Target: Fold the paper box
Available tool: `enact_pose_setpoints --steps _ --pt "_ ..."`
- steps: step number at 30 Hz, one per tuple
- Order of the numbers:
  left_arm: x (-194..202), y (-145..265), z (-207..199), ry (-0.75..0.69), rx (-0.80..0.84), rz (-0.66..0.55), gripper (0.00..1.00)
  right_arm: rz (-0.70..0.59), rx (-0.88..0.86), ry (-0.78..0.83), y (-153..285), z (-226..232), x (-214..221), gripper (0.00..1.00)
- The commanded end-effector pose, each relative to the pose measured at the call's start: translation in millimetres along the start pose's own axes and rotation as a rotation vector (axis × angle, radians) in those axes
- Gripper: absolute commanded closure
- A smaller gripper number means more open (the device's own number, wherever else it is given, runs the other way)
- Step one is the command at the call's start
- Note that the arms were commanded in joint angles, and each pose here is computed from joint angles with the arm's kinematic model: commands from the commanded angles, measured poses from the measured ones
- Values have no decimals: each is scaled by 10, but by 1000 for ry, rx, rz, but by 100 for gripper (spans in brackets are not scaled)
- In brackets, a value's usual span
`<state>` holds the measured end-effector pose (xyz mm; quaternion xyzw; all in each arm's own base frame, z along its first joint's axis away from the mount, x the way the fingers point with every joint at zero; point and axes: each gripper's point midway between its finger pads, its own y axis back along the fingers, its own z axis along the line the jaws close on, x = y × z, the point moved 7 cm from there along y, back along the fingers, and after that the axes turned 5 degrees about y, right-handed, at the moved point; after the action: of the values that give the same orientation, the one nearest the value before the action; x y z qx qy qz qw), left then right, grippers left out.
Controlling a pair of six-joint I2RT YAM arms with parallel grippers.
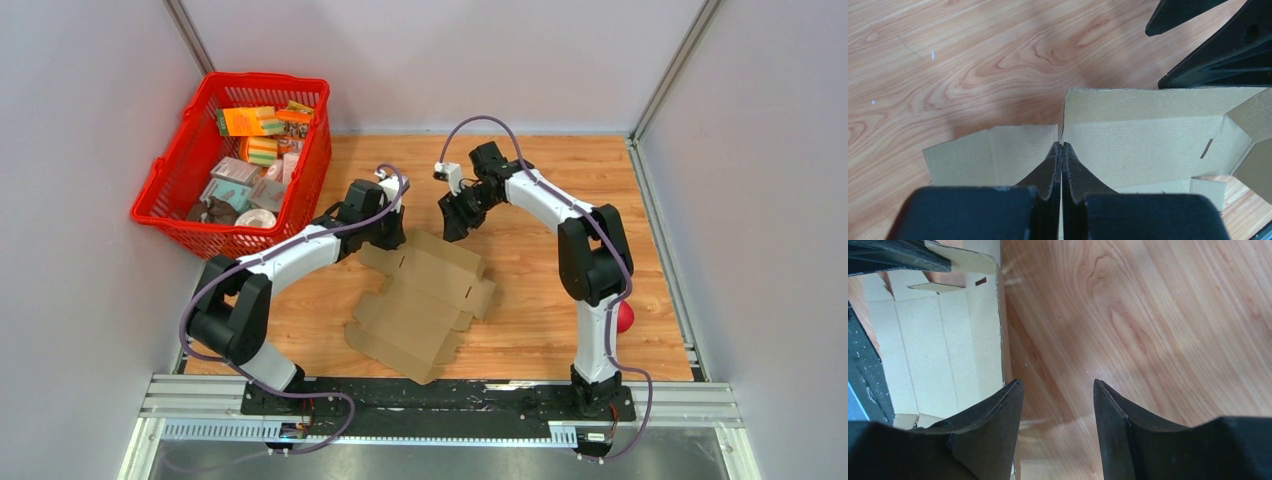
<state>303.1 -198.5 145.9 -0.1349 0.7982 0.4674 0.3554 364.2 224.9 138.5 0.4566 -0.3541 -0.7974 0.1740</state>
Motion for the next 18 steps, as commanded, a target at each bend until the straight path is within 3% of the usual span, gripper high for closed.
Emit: enact_pose_setpoints --steps 1,3,5,18 --pt "-136 83 -61 -31 24 -80 100 -53 120 -29 169 33 -196 41" --pt "-120 91 -54 -32 20 -78 100 -53 152 -145 237 -39 -229 41" --pt "-126 96 -57 -32 21 -79 100 -89 108 -161 327 5 -318 40" --pt "-111 138 -68 -40 31 -90 100 -51 -29 -88 88 117 -166 42"
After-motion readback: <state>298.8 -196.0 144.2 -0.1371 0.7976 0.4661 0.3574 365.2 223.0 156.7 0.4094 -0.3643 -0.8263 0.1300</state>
